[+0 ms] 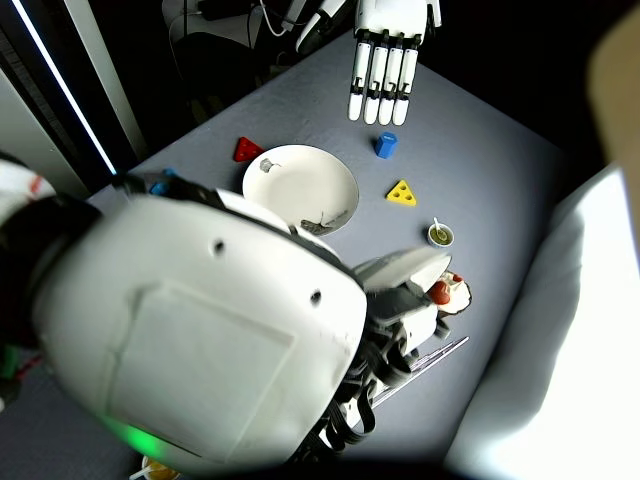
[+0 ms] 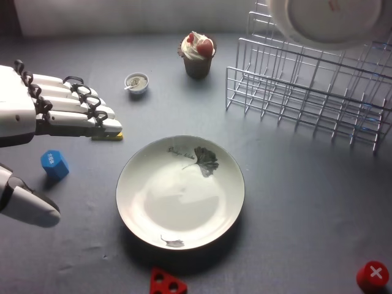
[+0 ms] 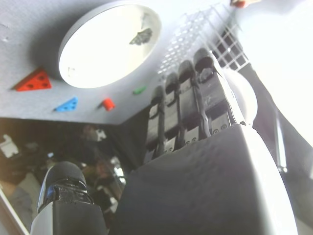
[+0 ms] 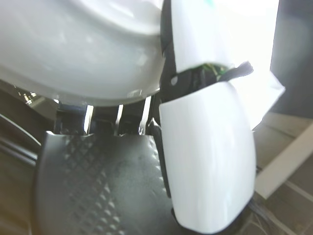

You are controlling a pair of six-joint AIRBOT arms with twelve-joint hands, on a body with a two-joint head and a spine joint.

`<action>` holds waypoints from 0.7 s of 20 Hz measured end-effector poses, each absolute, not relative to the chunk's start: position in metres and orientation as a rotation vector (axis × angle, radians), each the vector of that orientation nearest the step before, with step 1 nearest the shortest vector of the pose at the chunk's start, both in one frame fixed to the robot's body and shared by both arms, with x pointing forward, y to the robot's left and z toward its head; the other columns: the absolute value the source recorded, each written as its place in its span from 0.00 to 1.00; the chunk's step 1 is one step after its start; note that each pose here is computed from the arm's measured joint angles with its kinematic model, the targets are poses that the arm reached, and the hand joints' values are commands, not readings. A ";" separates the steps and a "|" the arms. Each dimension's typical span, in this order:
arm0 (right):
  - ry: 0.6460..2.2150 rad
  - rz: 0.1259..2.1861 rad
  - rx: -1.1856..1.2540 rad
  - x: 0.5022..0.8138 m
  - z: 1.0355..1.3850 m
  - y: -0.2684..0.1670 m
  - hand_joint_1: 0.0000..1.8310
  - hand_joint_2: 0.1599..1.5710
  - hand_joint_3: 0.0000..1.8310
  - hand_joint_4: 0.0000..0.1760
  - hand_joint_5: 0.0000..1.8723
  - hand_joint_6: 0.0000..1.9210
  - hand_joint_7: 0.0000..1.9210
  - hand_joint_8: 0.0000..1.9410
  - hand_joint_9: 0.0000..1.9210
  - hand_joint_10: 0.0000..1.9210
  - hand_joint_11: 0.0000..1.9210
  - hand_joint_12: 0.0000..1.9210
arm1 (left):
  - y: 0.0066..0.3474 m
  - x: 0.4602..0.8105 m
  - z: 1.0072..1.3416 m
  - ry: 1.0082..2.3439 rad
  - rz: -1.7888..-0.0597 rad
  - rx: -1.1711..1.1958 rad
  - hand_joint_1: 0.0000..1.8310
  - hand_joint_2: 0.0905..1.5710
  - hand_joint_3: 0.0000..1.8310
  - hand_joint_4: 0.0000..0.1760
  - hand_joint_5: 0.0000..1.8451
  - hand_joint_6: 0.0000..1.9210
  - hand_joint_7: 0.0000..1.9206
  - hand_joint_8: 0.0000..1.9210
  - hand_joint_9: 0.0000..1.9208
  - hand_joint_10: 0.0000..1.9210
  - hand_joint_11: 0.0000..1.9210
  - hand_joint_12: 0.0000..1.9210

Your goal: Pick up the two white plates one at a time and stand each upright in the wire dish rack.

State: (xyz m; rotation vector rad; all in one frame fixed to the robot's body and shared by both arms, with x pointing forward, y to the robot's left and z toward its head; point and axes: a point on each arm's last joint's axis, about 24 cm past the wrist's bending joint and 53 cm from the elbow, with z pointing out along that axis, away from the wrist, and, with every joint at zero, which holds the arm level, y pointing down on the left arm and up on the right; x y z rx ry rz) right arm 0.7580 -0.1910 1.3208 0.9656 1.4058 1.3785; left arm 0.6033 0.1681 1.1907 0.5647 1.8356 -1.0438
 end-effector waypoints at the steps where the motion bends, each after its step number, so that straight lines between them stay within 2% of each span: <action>1: 1.425 1.385 0.969 0.760 1.316 -0.187 0.82 0.64 0.00 0.00 0.51 0.48 0.56 0.32 0.60 0.37 0.49 0.73 | 0.166 0.603 1.190 1.834 -1.048 0.568 0.03 0.58 0.00 0.00 0.09 0.00 0.10 0.01 0.11 0.01 0.12 0.01; 7: 1.467 1.375 0.976 0.766 1.300 -0.186 0.82 0.63 0.00 0.00 0.52 0.45 0.58 0.30 0.61 0.34 0.51 0.71 | 0.164 0.603 1.190 1.834 -1.043 0.579 0.03 0.58 0.00 0.00 0.08 0.00 0.09 0.00 0.09 0.00 0.10 0.01; 8: 1.468 1.374 0.980 0.766 1.299 -0.186 0.82 0.63 0.00 0.00 0.51 0.48 0.55 0.33 0.60 0.35 0.52 0.70 | 0.163 0.602 1.189 1.834 -1.045 0.578 0.03 0.59 0.00 0.00 0.06 0.00 0.08 0.00 0.07 0.00 0.09 0.00; 14: 1.475 1.366 0.992 0.769 1.293 -0.185 0.82 0.63 0.00 0.00 0.52 0.48 0.56 0.31 0.61 0.33 0.52 0.69 | 0.163 0.601 1.189 1.835 -1.044 0.584 0.02 0.59 0.00 0.00 0.08 0.00 0.09 0.00 0.10 0.01 0.11 0.01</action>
